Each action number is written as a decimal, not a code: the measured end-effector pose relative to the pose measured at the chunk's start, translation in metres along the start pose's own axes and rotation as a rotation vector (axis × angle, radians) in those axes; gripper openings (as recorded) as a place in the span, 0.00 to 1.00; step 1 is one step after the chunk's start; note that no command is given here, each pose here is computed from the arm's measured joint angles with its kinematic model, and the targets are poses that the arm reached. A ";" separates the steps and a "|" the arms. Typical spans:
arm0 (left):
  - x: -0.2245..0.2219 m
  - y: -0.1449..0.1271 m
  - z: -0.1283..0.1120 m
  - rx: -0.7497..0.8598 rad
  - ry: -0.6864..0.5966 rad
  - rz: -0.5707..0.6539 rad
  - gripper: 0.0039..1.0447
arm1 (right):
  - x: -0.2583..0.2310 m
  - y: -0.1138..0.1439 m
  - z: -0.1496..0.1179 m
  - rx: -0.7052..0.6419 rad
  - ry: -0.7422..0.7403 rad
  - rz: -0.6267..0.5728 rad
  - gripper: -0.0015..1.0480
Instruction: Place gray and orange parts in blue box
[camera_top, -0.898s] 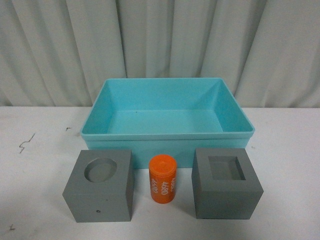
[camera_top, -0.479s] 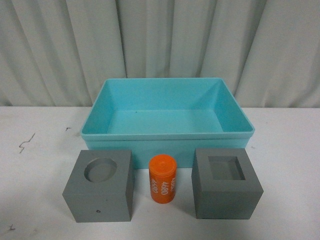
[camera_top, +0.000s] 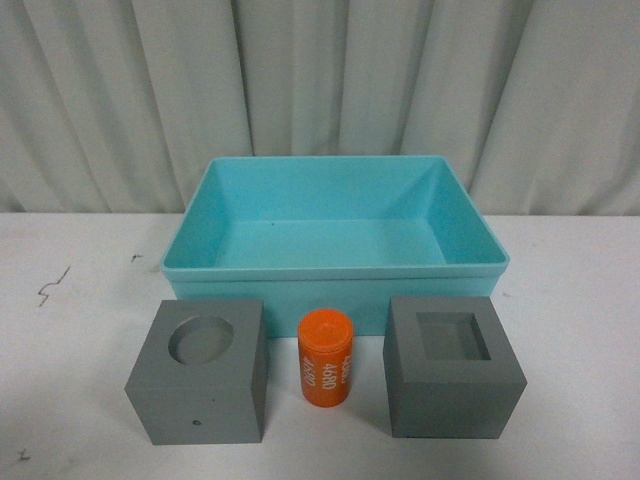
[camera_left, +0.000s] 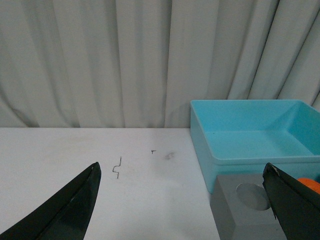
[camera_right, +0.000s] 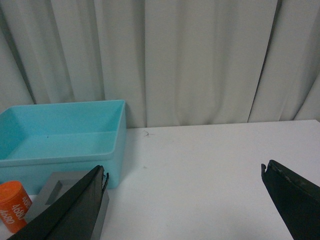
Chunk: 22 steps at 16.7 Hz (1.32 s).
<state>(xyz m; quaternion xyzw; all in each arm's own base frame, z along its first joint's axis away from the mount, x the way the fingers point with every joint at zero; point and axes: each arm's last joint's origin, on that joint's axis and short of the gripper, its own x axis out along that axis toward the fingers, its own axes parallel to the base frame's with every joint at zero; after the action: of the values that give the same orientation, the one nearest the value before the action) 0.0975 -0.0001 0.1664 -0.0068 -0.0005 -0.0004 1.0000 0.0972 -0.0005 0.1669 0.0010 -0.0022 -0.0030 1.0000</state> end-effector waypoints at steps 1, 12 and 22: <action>0.000 0.000 0.000 0.000 0.000 0.000 0.94 | 0.000 0.000 0.000 0.000 0.000 0.000 0.94; 0.000 0.000 0.000 0.000 0.000 0.000 0.94 | 0.000 0.000 0.000 0.000 0.000 0.000 0.94; 0.000 0.000 0.000 0.000 0.000 0.000 0.94 | 0.000 0.000 0.000 0.000 0.000 0.000 0.94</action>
<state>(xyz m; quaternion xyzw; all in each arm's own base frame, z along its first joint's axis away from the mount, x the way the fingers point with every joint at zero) 0.0975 -0.0001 0.1664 -0.0068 -0.0005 -0.0004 1.0000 0.0972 -0.0005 0.1669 0.0010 -0.0022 -0.0030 1.0000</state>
